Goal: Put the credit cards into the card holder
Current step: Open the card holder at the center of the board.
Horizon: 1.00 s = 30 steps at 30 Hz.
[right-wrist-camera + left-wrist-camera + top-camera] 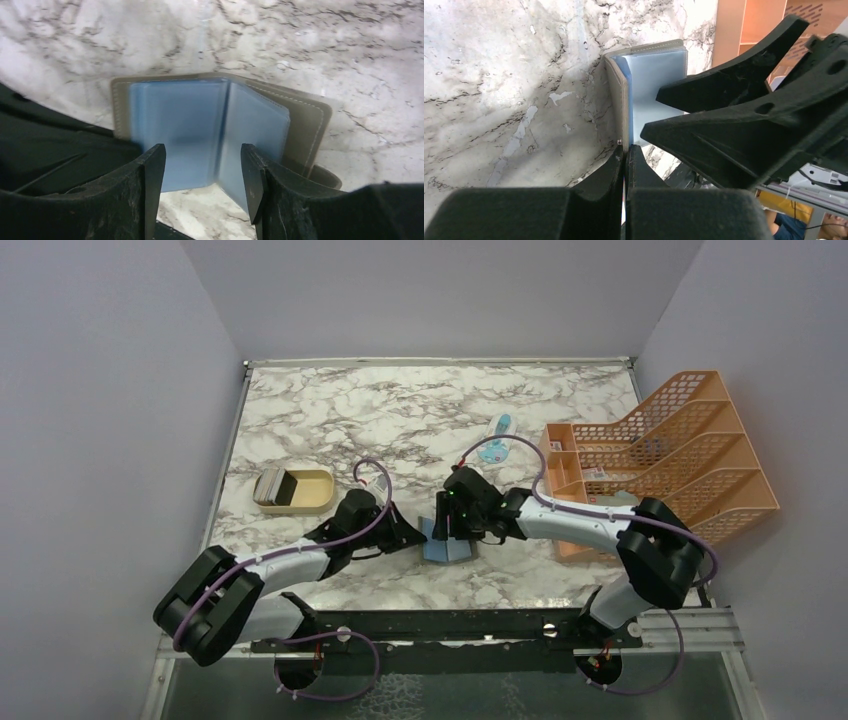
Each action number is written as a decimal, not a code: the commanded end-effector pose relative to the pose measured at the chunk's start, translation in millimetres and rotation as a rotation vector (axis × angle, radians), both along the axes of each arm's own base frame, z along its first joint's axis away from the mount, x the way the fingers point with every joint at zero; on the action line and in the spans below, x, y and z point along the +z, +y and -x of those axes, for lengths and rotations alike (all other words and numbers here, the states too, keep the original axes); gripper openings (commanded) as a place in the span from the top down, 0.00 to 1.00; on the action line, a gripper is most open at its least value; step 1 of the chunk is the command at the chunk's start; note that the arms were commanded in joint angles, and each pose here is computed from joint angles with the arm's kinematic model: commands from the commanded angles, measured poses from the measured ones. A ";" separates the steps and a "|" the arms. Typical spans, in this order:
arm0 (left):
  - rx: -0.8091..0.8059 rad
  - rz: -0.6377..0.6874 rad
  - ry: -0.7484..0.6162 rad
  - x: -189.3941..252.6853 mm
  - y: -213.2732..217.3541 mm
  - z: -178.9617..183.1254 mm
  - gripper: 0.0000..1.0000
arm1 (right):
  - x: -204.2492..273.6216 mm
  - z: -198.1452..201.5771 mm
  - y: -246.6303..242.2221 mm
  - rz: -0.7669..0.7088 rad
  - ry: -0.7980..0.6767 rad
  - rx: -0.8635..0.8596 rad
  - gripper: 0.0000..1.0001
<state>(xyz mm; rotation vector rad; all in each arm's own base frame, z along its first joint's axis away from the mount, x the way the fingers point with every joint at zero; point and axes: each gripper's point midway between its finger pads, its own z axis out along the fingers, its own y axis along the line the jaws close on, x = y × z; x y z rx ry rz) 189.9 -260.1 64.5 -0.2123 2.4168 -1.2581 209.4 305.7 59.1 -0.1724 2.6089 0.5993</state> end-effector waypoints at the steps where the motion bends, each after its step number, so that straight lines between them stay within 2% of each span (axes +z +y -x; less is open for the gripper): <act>1: 0.057 0.037 -0.023 4.0 -5.2 -10.0 1.00 | -8.8 -8.5 -15.5 0.095 -0.011 -0.087 0.42; 12: 0.109 0.025 -0.030 -7.7 -6.6 -12.4 1.00 | -30.1 -12.2 -26.1 0.190 0.008 -0.127 0.42; 14: 0.121 0.011 -0.037 -8.4 -2.8 -12.9 0.88 | -32.5 -11.5 -25.5 0.191 0.013 -0.124 0.42; 18: 0.149 -0.099 -0.027 -16.4 10.7 -14.9 0.51 | -36.0 -11.6 -25.1 0.199 0.018 -0.119 0.40; 19: 0.158 -0.143 -0.026 -17.8 15.8 -16.3 0.46 | -35.8 -11.8 -24.7 0.198 0.018 -0.117 0.40; 26: 0.245 -0.432 -0.112 7.3 60.4 -39.8 0.28 | -37.9 -11.4 -23.0 0.198 0.024 -0.111 0.38; 29: 0.264 -0.524 -0.141 24.4 82.8 -52.2 0.12 | -38.4 -11.3 -22.5 0.204 0.024 -0.112 0.36; 30: 0.273 -0.549 -0.143 29.2 91.6 -56.2 0.10 | -39.0 -11.0 -22.8 0.208 0.024 -0.111 0.36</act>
